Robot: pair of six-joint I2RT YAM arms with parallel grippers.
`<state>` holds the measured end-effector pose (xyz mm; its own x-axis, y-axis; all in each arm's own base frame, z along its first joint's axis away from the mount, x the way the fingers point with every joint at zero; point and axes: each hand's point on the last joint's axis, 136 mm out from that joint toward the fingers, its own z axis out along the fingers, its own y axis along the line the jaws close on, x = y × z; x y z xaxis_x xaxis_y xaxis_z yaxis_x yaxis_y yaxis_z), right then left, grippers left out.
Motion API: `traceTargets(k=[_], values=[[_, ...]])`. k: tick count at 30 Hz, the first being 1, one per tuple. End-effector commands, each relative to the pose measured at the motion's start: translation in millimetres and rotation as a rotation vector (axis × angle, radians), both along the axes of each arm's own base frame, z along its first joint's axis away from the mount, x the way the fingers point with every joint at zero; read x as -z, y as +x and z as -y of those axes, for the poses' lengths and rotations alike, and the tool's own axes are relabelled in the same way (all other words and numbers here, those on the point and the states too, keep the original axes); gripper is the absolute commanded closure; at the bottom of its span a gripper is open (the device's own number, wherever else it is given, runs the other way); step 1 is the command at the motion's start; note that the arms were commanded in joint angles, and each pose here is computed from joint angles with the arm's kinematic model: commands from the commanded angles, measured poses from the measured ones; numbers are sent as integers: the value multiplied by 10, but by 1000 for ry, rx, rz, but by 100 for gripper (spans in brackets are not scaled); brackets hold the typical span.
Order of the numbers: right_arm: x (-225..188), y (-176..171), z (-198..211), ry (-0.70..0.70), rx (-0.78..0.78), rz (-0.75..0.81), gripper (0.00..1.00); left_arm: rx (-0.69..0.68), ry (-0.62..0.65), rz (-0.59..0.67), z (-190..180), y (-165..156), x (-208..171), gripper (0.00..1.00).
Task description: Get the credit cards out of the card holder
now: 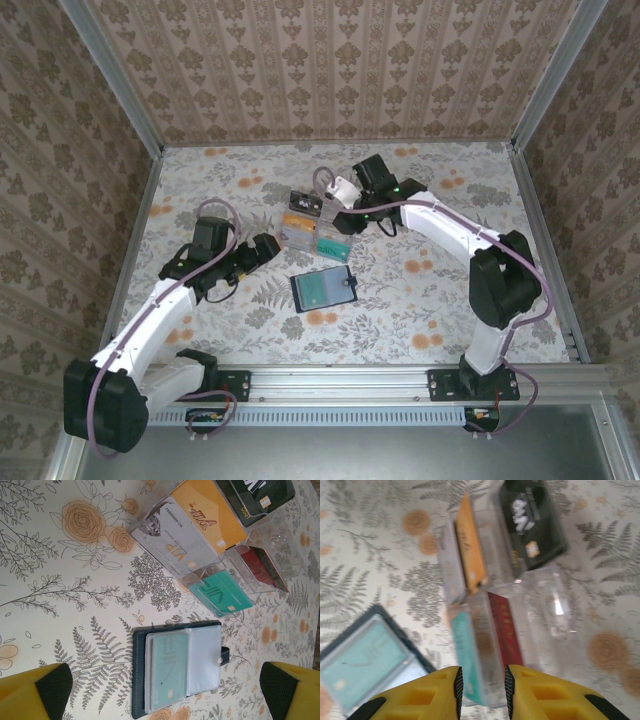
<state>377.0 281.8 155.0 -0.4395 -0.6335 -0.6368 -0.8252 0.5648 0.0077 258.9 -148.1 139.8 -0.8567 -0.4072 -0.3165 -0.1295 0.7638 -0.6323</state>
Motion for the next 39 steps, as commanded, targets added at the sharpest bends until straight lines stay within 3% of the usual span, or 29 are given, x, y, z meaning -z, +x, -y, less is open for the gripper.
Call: traceTargets(k=[1,5,14,31,34,39], values=[[83,-224,-116,14,35,-77,67,8,-9,21,-10,-4,-38,0],[286,-291,-207,-21,55,-130,68,7,-6,16,-18,-14,-17,0],[563,-24,-132,-121,203,-163,68,7,-6,18,-27,-25,-18,0],[331,409,171,-170,424,-10,64,6,-6,13,-37,-26,-13,0],[287,437,215,-164,467,3,62,5,-6,12,-39,-30,-9,0],[165,263,94,-72,412,-52,62,4,-9,10,-40,-41,0,0]])
